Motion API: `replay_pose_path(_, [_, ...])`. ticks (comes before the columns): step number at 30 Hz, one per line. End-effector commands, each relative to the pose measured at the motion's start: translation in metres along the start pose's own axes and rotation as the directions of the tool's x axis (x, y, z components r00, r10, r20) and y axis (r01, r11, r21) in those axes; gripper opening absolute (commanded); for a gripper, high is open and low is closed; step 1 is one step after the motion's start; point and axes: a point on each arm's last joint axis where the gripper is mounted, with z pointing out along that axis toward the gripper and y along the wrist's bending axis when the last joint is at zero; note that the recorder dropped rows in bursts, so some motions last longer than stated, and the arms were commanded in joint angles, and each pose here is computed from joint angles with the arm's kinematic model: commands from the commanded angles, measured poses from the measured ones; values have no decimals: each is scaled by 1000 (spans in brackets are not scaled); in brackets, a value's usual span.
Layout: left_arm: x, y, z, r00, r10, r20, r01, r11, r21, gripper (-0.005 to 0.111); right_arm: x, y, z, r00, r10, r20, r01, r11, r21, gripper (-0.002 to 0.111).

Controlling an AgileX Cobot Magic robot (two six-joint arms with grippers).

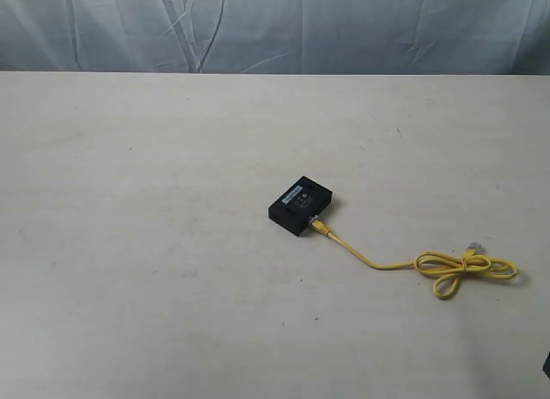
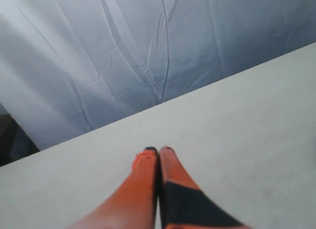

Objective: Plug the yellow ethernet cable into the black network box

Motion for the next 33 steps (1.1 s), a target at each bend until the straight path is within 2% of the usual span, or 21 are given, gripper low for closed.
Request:
replay_pose_path(1, [47, -9, -9, 1000, -1, 8, 2, 996, -95, 0, 0, 0, 0, 1000, 1, 14, -1, 1000, 5, -1])
replay_pose_path(7, [107, -22, -10, 994, 55, 99, -34, 978, -205, 0, 0, 0, 0, 1000, 1, 14, -1, 1000, 5, -1])
replay_pose_path(9, [122, -26, -9, 992, 58, 114, -33, 976, -214, 0, 0, 0, 0, 1000, 1, 14, -1, 1000, 5, -1])
replay_pose_path(10, [137, -30, -5, 995, 49, 85, -30, 978, -204, 0, 0, 0, 0, 1000, 1, 14, -1, 1000, 5, -1])
replay_pose_path(15, [144, -34, -3, 999, 22, 27, -17, 987, -160, 0, 0, 0, 0, 1000, 12, 15, -12, 1000, 1, -1])
replay_pose_path(17, [144, -34, -3, 999, -26, 38, 32, 986, -161, 0, 0, 0, 0, 1000, 16, 15, -16, 1000, 0, -1])
replay_pose_path(19, [145, -31, -3, 984, -168, 52, 175, 966, -192, 0, 0, 0, 0, 1000, 26, 15, -26, 1000, -5, -1])
replay_pose_path(21, [146, -29, -4, 965, -254, 69, 262, 943, -204, 0, 0, 0, 0, 1000, 26, 15, -26, 1000, -5, -1])
replay_pose_path(23, [146, -29, -4, 951, -297, 80, 307, 930, -201, 0, 0, 0, 0, 1000, 26, 15, -26, 1000, -5, -1])
replay_pose_path(33, [146, -29, -4, 949, -304, 82, 314, 928, -201, 0, 0, 0, 0, 1000, 26, 15, -26, 1000, -5, -1])
